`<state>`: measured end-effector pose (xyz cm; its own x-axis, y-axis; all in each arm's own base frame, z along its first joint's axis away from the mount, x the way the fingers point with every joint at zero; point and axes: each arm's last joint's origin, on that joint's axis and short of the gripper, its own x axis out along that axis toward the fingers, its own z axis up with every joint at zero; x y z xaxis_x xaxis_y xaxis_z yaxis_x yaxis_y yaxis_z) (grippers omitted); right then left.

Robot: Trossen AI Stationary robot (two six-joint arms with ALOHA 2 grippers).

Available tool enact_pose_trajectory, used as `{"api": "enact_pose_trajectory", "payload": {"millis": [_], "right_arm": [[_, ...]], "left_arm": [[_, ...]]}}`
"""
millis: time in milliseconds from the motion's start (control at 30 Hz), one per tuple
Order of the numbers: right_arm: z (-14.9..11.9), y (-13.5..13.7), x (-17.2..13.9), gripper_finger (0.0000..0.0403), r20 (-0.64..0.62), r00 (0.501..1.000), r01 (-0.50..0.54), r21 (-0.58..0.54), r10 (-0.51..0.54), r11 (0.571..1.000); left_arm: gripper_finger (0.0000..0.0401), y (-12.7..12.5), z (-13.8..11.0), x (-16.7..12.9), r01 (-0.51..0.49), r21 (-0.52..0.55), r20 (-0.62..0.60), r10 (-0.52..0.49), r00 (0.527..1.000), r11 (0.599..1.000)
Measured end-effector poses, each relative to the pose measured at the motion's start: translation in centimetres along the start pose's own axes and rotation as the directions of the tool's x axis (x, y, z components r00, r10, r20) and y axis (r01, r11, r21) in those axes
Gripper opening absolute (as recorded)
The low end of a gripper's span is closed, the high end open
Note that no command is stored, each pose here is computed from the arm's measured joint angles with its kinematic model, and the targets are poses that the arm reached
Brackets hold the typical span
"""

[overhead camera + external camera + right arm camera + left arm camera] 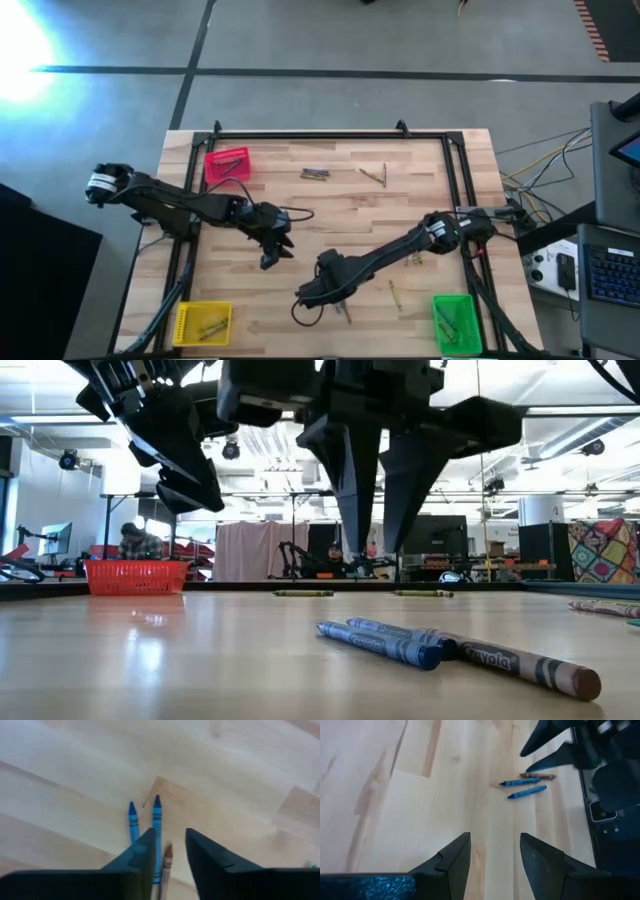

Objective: Sort crayons
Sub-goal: Put the blue crayon into the yellow bin

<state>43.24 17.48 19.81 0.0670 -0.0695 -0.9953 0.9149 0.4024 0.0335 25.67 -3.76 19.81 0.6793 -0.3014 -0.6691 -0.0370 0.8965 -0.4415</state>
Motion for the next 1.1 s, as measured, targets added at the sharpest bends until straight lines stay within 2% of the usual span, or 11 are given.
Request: {"api": "enact_pose_trajectory", "payload": {"millis": [100, 167, 300, 800, 933, 1100], "right_arm": [[0.2, 0.1, 0.4, 0.0149, -0.025, 1.0, 0.006, -0.024, -0.006, 1.0], [0.1, 0.3, 1.0, 0.017, -0.075, 0.997, -0.012, -0.078, 0.006, 0.997], [-0.1, 0.8, 2.6, 0.0182, -0.097, 0.995, -0.029, -0.079, 0.021, 0.996], [-0.2, 0.1, 4.9, 0.0078, -0.105, 0.993, 0.045, -0.074, -0.053, 0.996], [-0.3, 0.1, 5.5, 0.0059, -0.128, 0.991, 0.03, -0.067, -0.039, 0.997], [-0.3, 0.1, 5.4, 0.0039, -0.081, 0.996, 0.03, -0.067, -0.036, 0.997]], "left_arm": [[0.0155, 0.0, 0.1, -0.3, -0.001, 0.003, 0.006, 0.001, 1.0, 1.0], [0.0155, 0.0, 0.1, -0.4, -0.015, 0.003, 0.013, 0.015, 1.0, 1.0], [0.0155, 0.1, 0.0, -0.5, -0.032, 0.002, 0.007, 0.032, 0.999, 0.999], [0.0155, 0.9, -1.5, -0.4, -0.099, -0.019, -0.117, 0.097, 0.988, 0.995], [0.0155, 1.0, -1.9, -0.3, -0.105, -0.03, -0.128, 0.1, 0.987, 0.994], [0.0155, 1.3, -2.5, -0.2, -0.117, -0.063, -0.144, 0.107, 0.984, 0.991]]}}
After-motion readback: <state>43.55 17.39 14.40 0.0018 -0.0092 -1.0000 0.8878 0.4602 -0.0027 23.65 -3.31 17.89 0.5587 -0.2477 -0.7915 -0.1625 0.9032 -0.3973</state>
